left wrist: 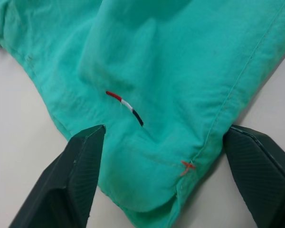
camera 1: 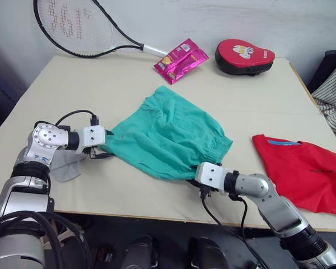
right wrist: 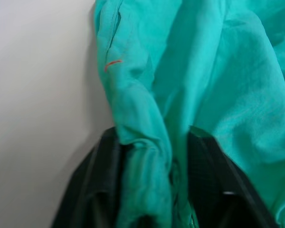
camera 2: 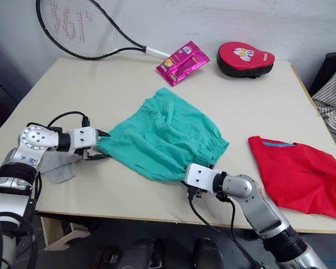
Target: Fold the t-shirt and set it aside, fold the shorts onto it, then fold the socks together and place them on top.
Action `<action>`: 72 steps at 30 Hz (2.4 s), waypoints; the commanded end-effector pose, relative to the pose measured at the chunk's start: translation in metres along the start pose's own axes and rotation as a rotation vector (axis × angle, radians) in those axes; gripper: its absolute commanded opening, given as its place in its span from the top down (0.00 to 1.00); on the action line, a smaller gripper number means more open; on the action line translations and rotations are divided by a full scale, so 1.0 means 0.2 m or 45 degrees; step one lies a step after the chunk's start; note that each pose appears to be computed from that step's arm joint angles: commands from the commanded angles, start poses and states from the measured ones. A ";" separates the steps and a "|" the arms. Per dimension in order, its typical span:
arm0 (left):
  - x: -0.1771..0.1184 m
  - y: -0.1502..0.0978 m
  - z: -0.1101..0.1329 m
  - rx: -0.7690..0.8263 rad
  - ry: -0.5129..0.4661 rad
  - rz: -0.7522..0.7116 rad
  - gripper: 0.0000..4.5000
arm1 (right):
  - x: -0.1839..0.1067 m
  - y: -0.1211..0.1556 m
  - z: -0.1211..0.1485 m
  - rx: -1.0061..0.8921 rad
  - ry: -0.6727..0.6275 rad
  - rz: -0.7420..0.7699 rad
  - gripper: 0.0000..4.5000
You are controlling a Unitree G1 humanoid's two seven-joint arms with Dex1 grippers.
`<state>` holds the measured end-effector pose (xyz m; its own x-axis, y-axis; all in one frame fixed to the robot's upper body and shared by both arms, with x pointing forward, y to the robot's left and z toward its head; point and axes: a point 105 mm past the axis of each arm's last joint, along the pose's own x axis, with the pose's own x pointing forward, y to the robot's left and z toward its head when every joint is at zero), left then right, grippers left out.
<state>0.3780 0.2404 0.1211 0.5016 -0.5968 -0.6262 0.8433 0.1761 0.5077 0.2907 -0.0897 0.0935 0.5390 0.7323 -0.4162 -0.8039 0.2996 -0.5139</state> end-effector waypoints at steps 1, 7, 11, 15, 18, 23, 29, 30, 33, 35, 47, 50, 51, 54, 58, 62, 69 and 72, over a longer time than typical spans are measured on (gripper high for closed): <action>0.12 -0.20 -0.16 -0.235 0.129 -0.200 0.42 | -0.04 -0.06 0.02 -0.015 -0.008 -0.045 0.90; 0.16 -0.30 -0.16 -0.221 0.118 -0.347 0.83 | -0.09 -0.10 0.00 0.012 -0.007 -0.099 1.00; 0.17 -0.31 -0.11 -0.294 0.025 -0.374 0.99 | -0.13 -0.13 0.00 0.037 -0.026 -0.129 1.00; 0.11 -0.30 0.00 -0.323 -0.171 -0.448 0.99 | -0.20 -0.14 0.01 0.050 -0.076 -0.106 1.00; 0.00 -0.34 0.09 -0.277 -0.290 -0.540 0.99 | -0.29 -0.14 -0.01 0.055 -0.099 -0.074 1.00; -0.20 -0.54 0.27 -0.400 -0.362 -0.695 0.99 | -0.40 -0.14 -0.06 0.119 -0.116 -0.067 1.00; -0.33 -0.77 0.39 -0.567 -0.306 -0.846 0.99 | -0.50 -0.03 -0.15 0.186 -0.054 0.078 1.00; -0.35 -0.78 0.40 -0.585 -0.295 -0.856 0.99 | -0.51 0.00 -0.16 0.187 -0.043 0.108 1.00; -0.40 -0.80 0.44 -0.679 -0.336 -0.882 0.99 | -0.55 0.08 -0.13 0.267 -0.081 0.205 1.00; -0.42 -0.80 0.47 -0.729 -0.373 -0.887 0.99 | -0.56 0.09 -0.11 0.296 -0.095 0.220 1.00; -0.55 0.00 0.81 -0.333 -0.790 -0.404 0.99 | -0.72 -0.14 0.12 0.555 -0.298 -0.022 1.00; -0.45 0.25 0.94 -0.112 -0.842 -0.172 0.99 | -0.72 -0.27 0.10 0.654 -0.296 -0.164 1.00; -0.41 0.31 0.97 -0.070 -0.826 -0.120 0.99 | -0.72 -0.30 0.08 0.683 -0.282 -0.205 1.00; -0.28 0.43 1.05 0.178 -0.740 0.049 0.99 | -0.71 -0.38 0.01 0.788 -0.207 -0.333 1.00; -0.01 0.57 1.11 0.219 -0.545 0.339 0.99 | -0.63 -0.49 -0.10 0.896 -0.144 -0.523 1.00; 0.16 0.62 1.06 0.125 -0.427 0.591 0.99 | -0.53 -0.59 -0.19 0.885 -0.068 -0.717 1.00; 0.28 0.59 0.92 -0.046 -0.325 0.660 0.94 | -0.46 -0.62 -0.28 0.921 -0.044 -0.940 0.93; 0.26 0.62 0.88 -0.088 -0.306 0.714 0.80 | -0.49 -0.63 -0.26 0.878 -0.080 -1.024 0.76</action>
<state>0.4722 0.0878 0.2378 0.7980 -0.5749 -0.1810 0.5316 0.5298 0.6609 0.3536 -0.2193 0.1407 0.9516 0.2471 -0.1829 -0.2540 0.9671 -0.0150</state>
